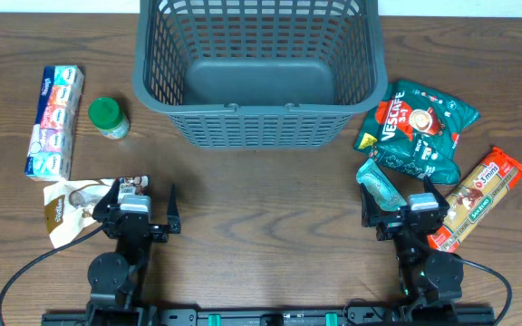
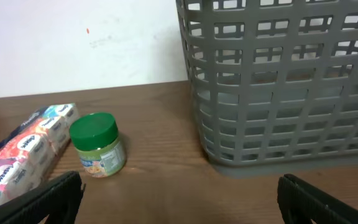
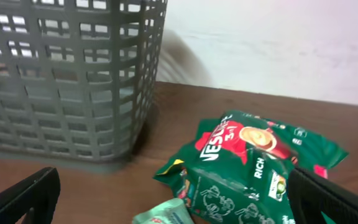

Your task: Pack container

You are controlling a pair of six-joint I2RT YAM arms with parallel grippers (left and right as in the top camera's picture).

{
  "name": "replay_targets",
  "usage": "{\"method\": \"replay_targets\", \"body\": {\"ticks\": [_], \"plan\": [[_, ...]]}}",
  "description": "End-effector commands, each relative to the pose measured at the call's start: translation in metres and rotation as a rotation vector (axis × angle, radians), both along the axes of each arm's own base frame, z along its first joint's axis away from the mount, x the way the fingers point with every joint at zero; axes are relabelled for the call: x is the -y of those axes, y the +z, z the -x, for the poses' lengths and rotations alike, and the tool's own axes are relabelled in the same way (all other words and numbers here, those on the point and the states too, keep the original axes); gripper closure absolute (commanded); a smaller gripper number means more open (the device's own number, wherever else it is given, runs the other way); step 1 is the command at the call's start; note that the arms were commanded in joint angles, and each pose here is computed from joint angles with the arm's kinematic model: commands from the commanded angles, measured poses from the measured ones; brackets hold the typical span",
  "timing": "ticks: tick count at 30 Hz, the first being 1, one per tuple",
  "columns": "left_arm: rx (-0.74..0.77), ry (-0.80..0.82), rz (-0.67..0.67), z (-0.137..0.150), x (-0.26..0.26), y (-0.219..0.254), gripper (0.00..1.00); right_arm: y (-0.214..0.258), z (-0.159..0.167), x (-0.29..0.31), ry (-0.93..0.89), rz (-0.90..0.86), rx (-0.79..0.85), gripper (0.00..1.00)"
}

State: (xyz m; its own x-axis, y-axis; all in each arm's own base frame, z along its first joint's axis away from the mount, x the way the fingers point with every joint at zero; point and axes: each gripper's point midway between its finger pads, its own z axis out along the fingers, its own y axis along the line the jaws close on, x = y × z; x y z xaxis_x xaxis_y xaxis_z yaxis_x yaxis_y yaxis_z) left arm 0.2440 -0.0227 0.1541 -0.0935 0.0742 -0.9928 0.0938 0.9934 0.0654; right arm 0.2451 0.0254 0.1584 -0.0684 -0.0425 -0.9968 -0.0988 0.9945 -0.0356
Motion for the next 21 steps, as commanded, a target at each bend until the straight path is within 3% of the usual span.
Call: {"method": "replay_targets", "body": {"ticks": [1, 8, 16, 21], "plan": [[-0.011, 0.034, -0.004, -0.001, -0.006, -0.007, 0.01, -0.002, 0.0, -0.003, -0.001, -0.172, -0.021, 0.01], [0.127, 0.037, 0.036, -0.002, -0.006, 0.028, 0.02, -0.006, -0.001, -0.001, -0.025, -0.31, -0.05, 0.01], [-0.099, 0.064, 0.182, 0.01, -0.008, 0.018, 0.02, 0.002, 0.015, 0.002, -0.056, -0.313, -0.197, 0.01], [-0.261, 0.081, 0.163, 0.023, -0.009, 0.059, 0.01, 0.061, 0.034, 0.012, -0.085, -0.206, -0.262, 0.01]]}}
